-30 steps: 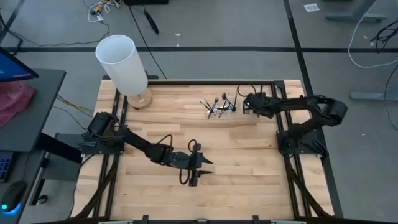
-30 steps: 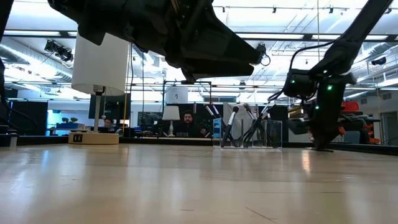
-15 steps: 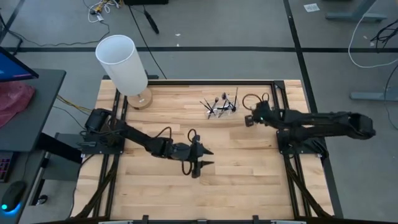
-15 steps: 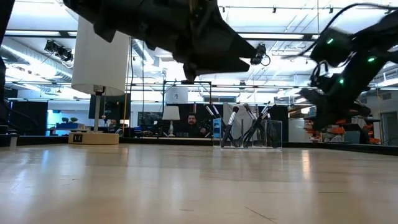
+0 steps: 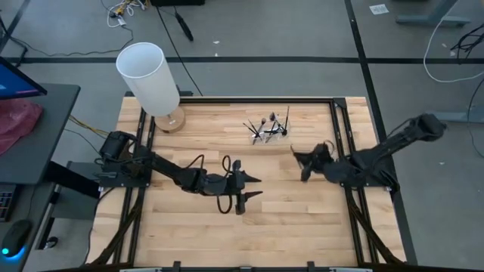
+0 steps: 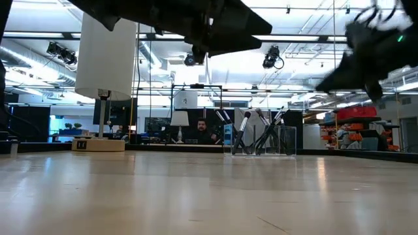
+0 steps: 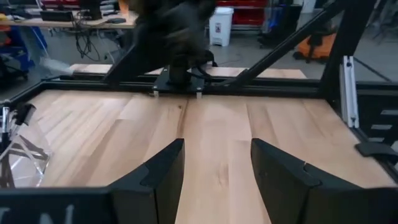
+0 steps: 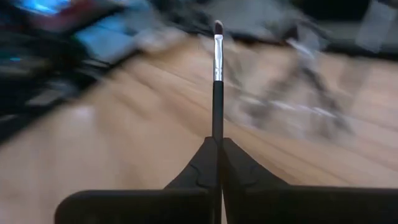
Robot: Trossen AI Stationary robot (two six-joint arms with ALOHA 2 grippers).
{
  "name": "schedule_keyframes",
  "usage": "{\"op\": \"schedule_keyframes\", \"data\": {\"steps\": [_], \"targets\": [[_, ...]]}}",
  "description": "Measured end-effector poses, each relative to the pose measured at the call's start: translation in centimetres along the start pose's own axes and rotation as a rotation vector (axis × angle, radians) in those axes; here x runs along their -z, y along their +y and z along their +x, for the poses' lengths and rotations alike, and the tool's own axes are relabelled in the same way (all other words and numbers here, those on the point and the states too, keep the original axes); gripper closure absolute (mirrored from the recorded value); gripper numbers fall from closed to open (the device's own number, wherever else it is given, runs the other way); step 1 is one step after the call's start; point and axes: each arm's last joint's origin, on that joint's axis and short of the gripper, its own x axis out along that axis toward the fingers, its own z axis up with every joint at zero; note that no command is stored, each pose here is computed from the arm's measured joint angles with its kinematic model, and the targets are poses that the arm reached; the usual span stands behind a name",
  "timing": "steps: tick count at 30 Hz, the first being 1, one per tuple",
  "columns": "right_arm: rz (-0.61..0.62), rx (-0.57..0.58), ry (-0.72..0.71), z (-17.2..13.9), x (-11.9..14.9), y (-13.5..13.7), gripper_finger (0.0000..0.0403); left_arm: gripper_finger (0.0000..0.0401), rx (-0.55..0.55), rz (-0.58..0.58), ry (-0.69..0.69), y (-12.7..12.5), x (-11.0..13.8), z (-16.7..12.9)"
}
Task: Put items in baskets/containers
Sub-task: Put the black eyeshadow brush into the transparent organizer
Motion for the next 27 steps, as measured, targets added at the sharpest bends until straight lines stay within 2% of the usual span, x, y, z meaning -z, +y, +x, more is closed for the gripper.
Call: {"op": "schedule_keyframes", "data": {"steps": [3, 7, 12, 15, 18, 22, 27], "targets": [[-0.052, -0.161, -0.102, -1.1, 0.0, 2.8, 0.0401, 0.0213, -0.010, 0.013, -0.025, 0.2, -0.2, 0.1], [-0.192, -0.324, -0.228, -2.2, 0.3, 5.9, 0.0401, 0.0213, 0.002, 0.049, -0.102, 0.9, -0.6, 0.7], [-0.286, -0.438, -0.314, -2.1, 1.7, 8.1, 0.0401, 0.0213, 0.236, 0.032, -0.271, 2.6, -1.6, 1.7], [-0.285, -0.524, -0.342, -1.7, 2.6, 8.9, 0.0401, 0.0212, 0.285, 0.010, -0.281, 3.8, -1.7, 2.1], [-0.295, -0.560, -0.372, -1.2, 3.3, 9.8, 0.0401, 0.0203, 0.301, 0.008, -0.286, 4.5, -1.8, 2.2], [-0.337, -0.552, -0.396, -0.4, 3.8, 11.2, 0.0401, 0.0174, 0.306, 0.012, -0.311, 4.5, -2.0, 2.2], [-0.367, -0.525, -0.416, 0.4, 3.6, 12.4, 0.0401, 0.0153, 0.371, 0.119, -0.331, 3.0, -1.9, 1.8]]}}
